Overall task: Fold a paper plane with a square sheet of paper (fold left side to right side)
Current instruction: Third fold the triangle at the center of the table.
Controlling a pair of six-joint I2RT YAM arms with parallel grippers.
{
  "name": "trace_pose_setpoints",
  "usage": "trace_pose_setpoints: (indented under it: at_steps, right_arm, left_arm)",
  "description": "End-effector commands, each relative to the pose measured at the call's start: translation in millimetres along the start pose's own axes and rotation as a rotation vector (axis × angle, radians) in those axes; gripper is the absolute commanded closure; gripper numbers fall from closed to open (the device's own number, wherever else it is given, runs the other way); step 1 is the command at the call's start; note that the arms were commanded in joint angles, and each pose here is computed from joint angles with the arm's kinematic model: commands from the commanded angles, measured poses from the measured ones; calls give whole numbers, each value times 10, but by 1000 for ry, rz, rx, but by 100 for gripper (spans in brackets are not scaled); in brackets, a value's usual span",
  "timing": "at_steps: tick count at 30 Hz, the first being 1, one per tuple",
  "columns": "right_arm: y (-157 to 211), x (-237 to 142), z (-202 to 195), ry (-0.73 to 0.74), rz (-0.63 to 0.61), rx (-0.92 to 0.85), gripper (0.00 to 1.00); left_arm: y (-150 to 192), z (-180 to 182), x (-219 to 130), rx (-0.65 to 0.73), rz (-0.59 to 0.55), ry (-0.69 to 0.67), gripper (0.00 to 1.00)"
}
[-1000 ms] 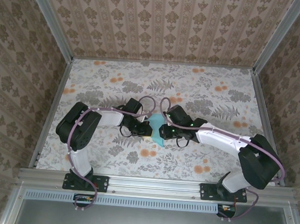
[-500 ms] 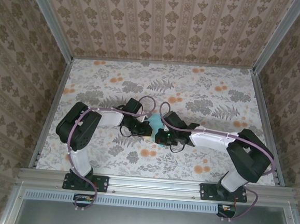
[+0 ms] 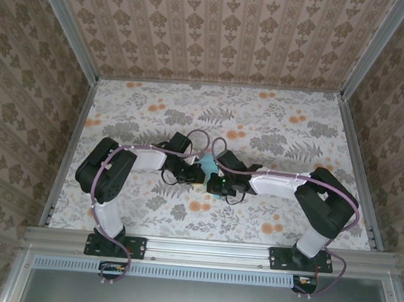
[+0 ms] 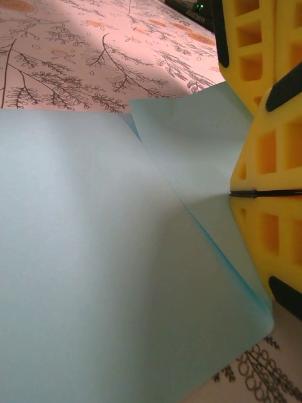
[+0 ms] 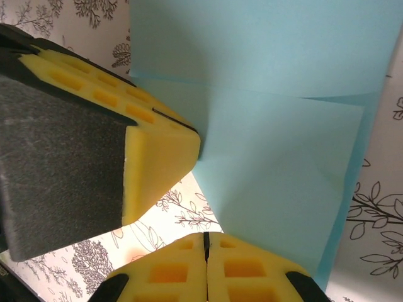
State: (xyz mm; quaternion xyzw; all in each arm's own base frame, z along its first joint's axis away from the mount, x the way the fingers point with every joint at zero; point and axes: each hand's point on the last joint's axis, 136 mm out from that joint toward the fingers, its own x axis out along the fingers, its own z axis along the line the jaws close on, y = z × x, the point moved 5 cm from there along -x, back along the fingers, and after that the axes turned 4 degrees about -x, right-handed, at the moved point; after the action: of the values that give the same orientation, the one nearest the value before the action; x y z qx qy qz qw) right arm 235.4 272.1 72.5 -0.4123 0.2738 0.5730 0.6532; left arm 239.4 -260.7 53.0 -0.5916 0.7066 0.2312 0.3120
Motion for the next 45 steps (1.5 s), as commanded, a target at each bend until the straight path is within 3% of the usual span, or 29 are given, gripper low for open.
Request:
trace_pose_setpoints:
  at_steps: [1,45]
  right_arm:
    - [39,43,-55,45,21,34,93]
    - [651,-118,-523,170,142,131,93]
  left_arm:
    - [198,277,126,-67,69,-122,91]
    - [173,302,127,-63,78,-144,91]
